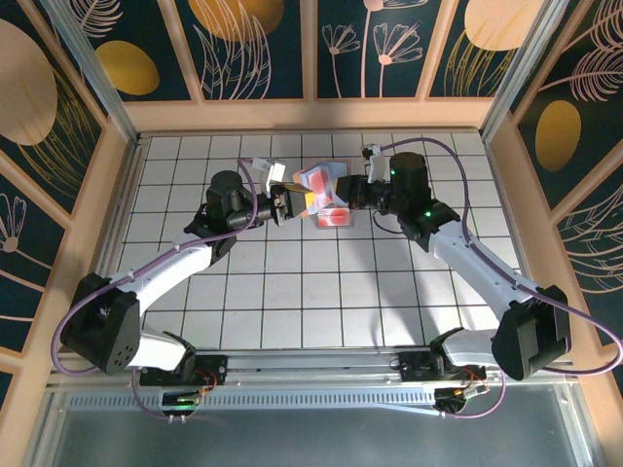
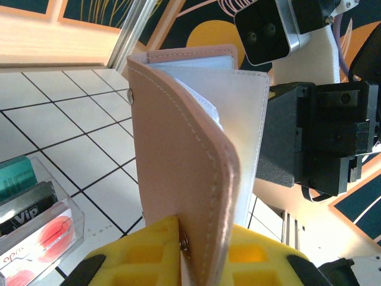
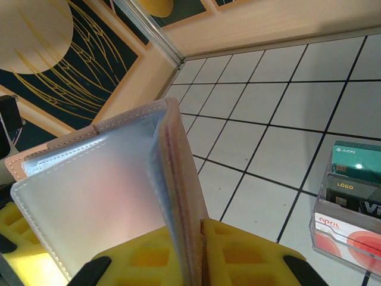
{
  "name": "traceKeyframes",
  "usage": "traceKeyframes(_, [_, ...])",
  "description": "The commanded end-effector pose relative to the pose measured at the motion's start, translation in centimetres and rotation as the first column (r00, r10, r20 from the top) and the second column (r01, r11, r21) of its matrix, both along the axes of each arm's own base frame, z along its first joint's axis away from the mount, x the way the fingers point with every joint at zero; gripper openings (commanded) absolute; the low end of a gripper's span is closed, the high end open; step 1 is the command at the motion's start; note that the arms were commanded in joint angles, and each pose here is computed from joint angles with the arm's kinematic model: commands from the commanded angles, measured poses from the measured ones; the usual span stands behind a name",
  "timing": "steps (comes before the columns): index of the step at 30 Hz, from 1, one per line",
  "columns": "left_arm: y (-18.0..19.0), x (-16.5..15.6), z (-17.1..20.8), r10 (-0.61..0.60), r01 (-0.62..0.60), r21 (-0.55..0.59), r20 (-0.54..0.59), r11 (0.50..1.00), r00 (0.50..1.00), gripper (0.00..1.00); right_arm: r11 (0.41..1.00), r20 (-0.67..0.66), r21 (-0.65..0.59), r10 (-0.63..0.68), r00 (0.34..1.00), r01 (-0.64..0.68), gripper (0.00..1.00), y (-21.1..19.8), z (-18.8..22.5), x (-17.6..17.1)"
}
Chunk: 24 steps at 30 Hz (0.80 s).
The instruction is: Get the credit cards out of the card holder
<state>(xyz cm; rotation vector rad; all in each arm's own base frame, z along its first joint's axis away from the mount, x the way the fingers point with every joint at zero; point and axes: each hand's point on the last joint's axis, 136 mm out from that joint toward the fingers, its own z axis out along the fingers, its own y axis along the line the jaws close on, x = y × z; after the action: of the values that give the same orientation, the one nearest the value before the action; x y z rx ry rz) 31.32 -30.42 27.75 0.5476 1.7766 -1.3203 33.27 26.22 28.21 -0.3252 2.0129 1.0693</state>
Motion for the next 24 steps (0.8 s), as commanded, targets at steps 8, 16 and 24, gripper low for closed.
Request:
traceKeyframes(8, [-0.3, -0.9, 1.7, -0.037, 0.039, -0.028, 0.066, 0.999, 0.997, 0.06, 0.997, 0.039, 0.042, 0.06, 0.997, -0.061, 0.35, 0.8, 1.1, -0.7])
traceKeyframes(16, [-0.1, -0.2, 1.0, 0.004, -0.003, -0.015, 0.041, 1.0, 0.999, 0.0, 0.994, 0.065, 0.061, 0.087, 0.994, -0.091, 0.53, 0.9, 2.1, -1.3])
traceKeyframes(24, [0.0, 0.0, 1.3, 0.015, -0.014, -0.022, 0.041, 1.0, 0.999, 0.0, 0.99, 0.097, 0.068, 0.12, 0.988, -0.127, 0.76, 1.2, 2.4, -2.3])
